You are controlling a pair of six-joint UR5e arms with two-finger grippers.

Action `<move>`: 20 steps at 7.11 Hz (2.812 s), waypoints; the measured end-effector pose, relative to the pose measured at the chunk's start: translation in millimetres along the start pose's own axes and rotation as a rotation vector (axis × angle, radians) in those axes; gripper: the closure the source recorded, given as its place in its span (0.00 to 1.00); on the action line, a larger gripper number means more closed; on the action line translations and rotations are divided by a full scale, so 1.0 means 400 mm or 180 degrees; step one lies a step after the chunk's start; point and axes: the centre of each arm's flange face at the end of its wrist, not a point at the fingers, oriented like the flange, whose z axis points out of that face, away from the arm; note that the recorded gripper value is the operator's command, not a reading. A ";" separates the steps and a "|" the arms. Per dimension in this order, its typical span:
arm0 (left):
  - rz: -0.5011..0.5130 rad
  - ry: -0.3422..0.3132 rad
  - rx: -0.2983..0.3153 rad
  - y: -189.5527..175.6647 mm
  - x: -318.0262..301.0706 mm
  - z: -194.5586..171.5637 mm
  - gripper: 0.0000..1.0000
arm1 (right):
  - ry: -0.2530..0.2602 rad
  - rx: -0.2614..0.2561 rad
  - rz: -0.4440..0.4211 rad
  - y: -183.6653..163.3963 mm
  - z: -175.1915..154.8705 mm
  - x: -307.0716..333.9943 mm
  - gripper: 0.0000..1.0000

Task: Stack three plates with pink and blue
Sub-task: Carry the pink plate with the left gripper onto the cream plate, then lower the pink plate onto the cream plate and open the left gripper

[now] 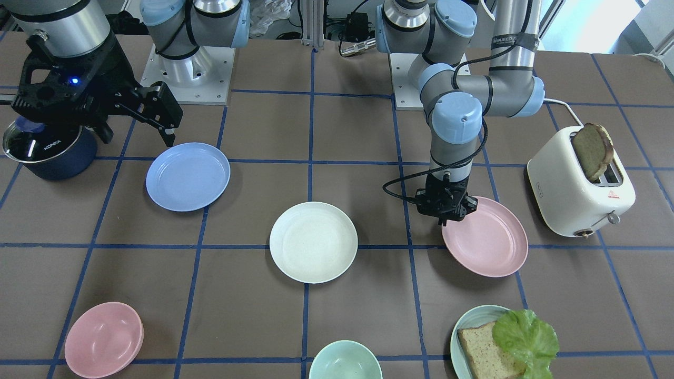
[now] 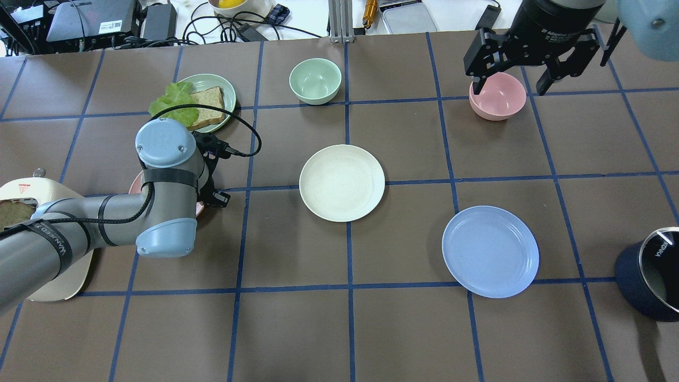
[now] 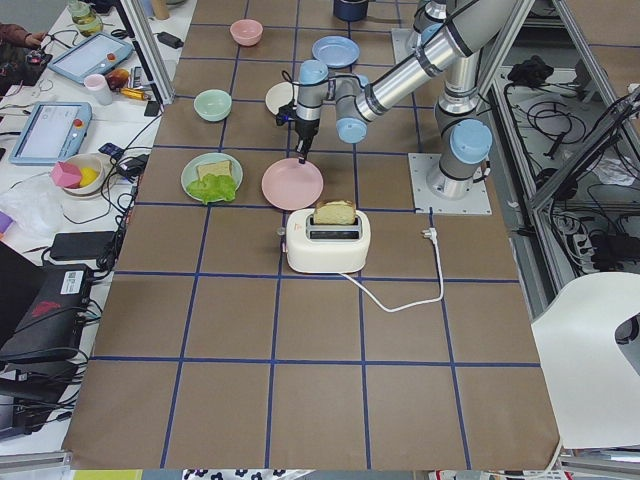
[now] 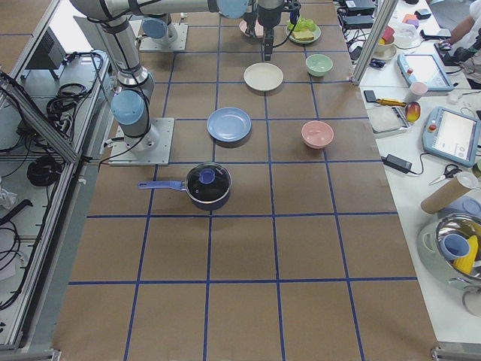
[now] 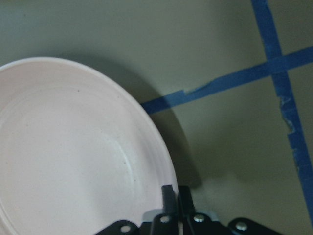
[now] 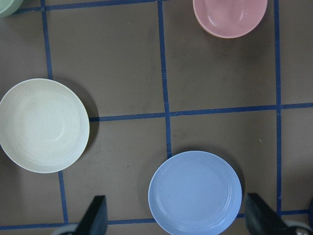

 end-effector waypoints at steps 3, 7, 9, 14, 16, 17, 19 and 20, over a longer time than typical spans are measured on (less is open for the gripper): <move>0.0369 0.0013 0.0274 -0.126 0.202 -0.159 1.00 | 0.0001 -0.0003 -0.0004 0.000 0.000 0.000 0.00; 0.0127 0.0278 0.0400 -0.168 0.462 -0.251 1.00 | 0.0000 -0.0013 -0.0005 0.001 0.002 0.000 0.00; 0.0005 0.0516 0.0410 -0.207 0.566 -0.269 1.00 | 0.0000 -0.0012 -0.0005 0.002 0.002 0.000 0.00; 0.0032 0.0551 0.0193 -0.232 0.774 -0.229 1.00 | 0.0031 -0.0012 -0.0061 0.001 0.002 0.003 0.00; 0.0039 0.0464 0.0091 -0.236 0.772 -0.216 1.00 | 0.0054 -0.0018 -0.0210 0.001 0.004 0.004 0.00; 0.0037 0.0445 0.0055 -0.241 0.767 -0.213 1.00 | 0.0061 -0.0022 -0.0241 0.002 0.004 0.005 0.00; 0.0019 0.0437 0.0036 -0.262 0.765 -0.204 1.00 | 0.0062 -0.0024 -0.0245 0.002 0.005 0.005 0.00; 0.0013 0.0436 0.0030 -0.273 0.769 -0.198 1.00 | 0.0060 -0.0025 -0.0239 0.002 0.005 0.005 0.00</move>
